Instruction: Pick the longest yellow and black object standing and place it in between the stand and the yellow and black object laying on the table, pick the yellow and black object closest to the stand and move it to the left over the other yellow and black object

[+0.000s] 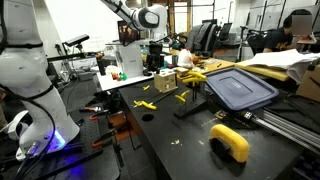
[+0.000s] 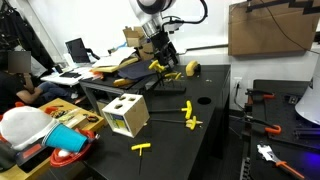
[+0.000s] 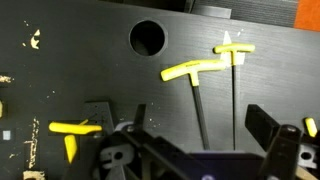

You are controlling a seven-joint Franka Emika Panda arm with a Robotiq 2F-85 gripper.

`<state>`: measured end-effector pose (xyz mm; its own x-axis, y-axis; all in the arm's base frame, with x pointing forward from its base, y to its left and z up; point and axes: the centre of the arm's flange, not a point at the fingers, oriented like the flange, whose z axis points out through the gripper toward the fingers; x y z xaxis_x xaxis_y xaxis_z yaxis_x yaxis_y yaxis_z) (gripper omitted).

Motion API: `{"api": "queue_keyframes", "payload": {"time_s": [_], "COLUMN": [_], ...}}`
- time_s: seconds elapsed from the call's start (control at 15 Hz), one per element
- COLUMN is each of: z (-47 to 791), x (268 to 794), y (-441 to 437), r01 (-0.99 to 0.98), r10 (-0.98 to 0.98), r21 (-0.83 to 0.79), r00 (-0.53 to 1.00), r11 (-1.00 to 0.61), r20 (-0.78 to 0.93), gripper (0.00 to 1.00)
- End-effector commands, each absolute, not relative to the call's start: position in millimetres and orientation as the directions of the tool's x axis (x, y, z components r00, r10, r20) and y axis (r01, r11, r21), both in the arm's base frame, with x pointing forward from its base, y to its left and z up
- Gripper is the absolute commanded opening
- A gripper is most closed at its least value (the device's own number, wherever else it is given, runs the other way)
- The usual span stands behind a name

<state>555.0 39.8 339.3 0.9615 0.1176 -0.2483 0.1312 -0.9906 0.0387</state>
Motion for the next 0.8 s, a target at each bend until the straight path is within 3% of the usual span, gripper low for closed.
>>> {"api": "queue_keyframes", "payload": {"time_s": [0.0,0.73], "z": [374,412], "x": [547,553], "y": [43,57], "r01": [0.155,0.15], "r10": [0.143,0.138], "r21": [0.03,0.038], "r00": [0.959,0.967], "r11": [-0.988,-0.988], "r20": [-0.245,-0.212], "gripper": [1.0,1.0]}}
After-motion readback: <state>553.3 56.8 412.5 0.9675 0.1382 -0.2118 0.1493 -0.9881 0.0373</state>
